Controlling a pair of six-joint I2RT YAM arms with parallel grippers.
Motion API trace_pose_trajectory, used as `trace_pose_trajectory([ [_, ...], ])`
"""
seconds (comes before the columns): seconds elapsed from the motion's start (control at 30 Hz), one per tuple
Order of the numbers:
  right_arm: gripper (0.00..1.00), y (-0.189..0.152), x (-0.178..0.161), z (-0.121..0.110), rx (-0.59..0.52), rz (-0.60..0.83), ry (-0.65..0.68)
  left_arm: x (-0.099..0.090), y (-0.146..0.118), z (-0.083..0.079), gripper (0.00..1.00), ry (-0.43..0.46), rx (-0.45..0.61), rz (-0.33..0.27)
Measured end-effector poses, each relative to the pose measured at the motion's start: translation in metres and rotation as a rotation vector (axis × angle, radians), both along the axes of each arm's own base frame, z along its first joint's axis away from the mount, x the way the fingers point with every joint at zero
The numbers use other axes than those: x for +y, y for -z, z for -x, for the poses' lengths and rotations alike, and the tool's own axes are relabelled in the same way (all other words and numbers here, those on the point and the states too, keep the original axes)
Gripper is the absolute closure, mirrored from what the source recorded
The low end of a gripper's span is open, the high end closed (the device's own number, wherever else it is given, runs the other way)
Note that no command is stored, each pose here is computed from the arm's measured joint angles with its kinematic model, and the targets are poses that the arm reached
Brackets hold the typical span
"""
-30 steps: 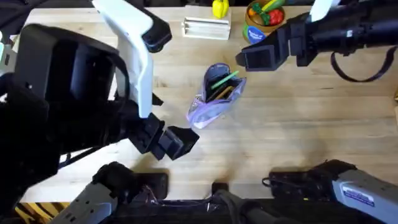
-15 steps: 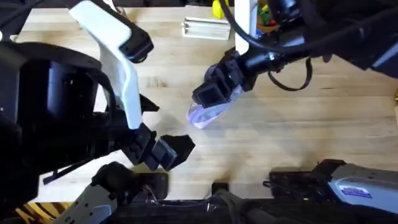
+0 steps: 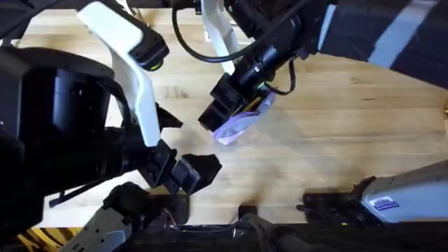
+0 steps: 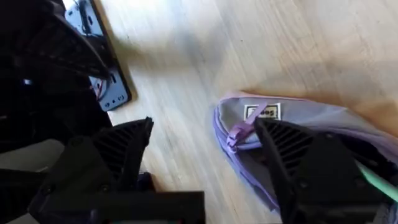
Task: Unzip the bag, pick up the pens from the table one at a time and place them inside, then zip the bag closed.
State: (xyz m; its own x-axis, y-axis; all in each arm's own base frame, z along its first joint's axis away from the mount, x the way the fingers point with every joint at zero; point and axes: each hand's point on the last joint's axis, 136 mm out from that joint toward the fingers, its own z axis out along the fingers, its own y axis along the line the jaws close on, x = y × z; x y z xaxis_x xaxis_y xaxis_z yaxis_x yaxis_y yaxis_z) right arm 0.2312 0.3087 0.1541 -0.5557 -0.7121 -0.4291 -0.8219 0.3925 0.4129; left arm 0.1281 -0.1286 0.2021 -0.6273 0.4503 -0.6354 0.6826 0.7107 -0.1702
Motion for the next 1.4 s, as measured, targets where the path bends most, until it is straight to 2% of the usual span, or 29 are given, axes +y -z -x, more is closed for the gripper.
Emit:
trace_pose_trajectory([
  [0.2, 0.006, 0.026, -0.012, 0.005, 0.025, 0.095, -0.053, 0.0, 0.0, 0.0, 0.008, 0.0, 0.0, 0.0],
  [0.23, 0.006, 0.034, -0.025, 0.012, 0.029, 0.157, -0.099, 0.0, 0.0, 0.0, 0.007, 0.0, 0.0, 0.0],
  [0.33, 0.006, 0.037, -0.029, 0.011, 0.015, 0.181, -0.115, 0.0, 0.0, 0.0, 0.007, 0.0, 0.0, 0.0],
  [0.8, 0.005, 0.051, -0.024, 0.0, -0.005, 0.198, -0.105, 0.0, 0.0, 0.0, 0.007, 0.0, 0.0, 0.0],
  [1.07, 0.007, 0.061, -0.018, 0.002, 0.079, 0.196, -0.044, 0.0, 0.0, 0.0, 0.007, 0.0, 0.0, 0.0],
  [1.13, 0.082, 0.061, -0.018, 0.002, 0.087, 0.197, -0.034, 0.0, 0.0, 0.0, 0.008, 0.0, 0.001, 0.0],
  [1.17, 0.418, 0.061, -0.018, 0.001, 0.098, 0.201, -0.014, 0.0, 0.0, 0.0, 0.007, 0.0, 0.0, 0.0],
  [1.4, 0.665, 0.062, -0.017, 0.002, 0.119, 0.201, 0.007, 0.0, 0.0, 0.0, 0.007, 0.0, 0.0, 0.0],
])
